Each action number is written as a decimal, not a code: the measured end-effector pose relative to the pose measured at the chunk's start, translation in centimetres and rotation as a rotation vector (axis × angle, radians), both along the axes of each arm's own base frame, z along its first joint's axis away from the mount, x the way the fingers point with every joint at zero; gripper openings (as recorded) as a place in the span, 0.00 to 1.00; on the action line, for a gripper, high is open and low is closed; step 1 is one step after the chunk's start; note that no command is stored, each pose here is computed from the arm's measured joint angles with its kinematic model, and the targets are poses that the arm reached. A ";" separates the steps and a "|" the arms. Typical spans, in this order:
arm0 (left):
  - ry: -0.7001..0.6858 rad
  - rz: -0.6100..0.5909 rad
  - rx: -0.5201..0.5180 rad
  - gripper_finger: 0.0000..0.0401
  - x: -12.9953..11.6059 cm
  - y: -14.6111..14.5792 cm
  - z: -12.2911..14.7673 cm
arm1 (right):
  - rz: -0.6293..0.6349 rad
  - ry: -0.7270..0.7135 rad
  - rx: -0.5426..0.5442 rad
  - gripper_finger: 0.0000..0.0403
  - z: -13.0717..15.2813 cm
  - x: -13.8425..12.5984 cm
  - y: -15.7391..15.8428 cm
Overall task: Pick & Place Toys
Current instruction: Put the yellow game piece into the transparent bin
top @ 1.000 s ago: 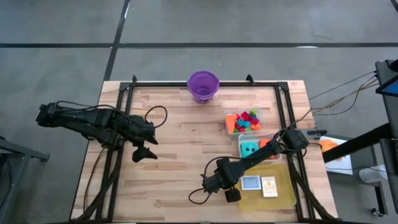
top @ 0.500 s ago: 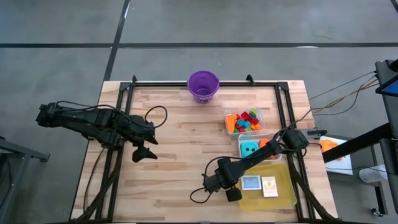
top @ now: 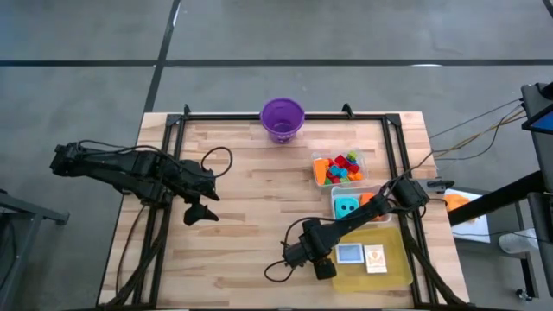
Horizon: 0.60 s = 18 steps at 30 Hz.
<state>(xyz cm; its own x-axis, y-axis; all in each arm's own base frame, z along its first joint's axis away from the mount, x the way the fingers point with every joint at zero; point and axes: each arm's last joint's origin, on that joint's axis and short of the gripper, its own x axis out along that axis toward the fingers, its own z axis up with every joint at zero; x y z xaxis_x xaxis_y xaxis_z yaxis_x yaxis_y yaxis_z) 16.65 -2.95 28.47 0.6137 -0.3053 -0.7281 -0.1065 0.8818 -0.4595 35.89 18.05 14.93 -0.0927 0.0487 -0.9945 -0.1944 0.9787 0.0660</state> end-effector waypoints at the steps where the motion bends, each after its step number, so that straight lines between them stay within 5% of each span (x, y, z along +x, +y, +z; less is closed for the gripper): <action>1: 0.000 0.000 0.000 0.93 0.0 0.0 0.0 | 0.000 0.000 0.000 0.73 0.0 0.0 0.0; 18: 0.001 0.004 0.000 0.93 0.0 0.0 0.0 | -0.022 -0.042 0.019 0.71 1.0 0.7 0.3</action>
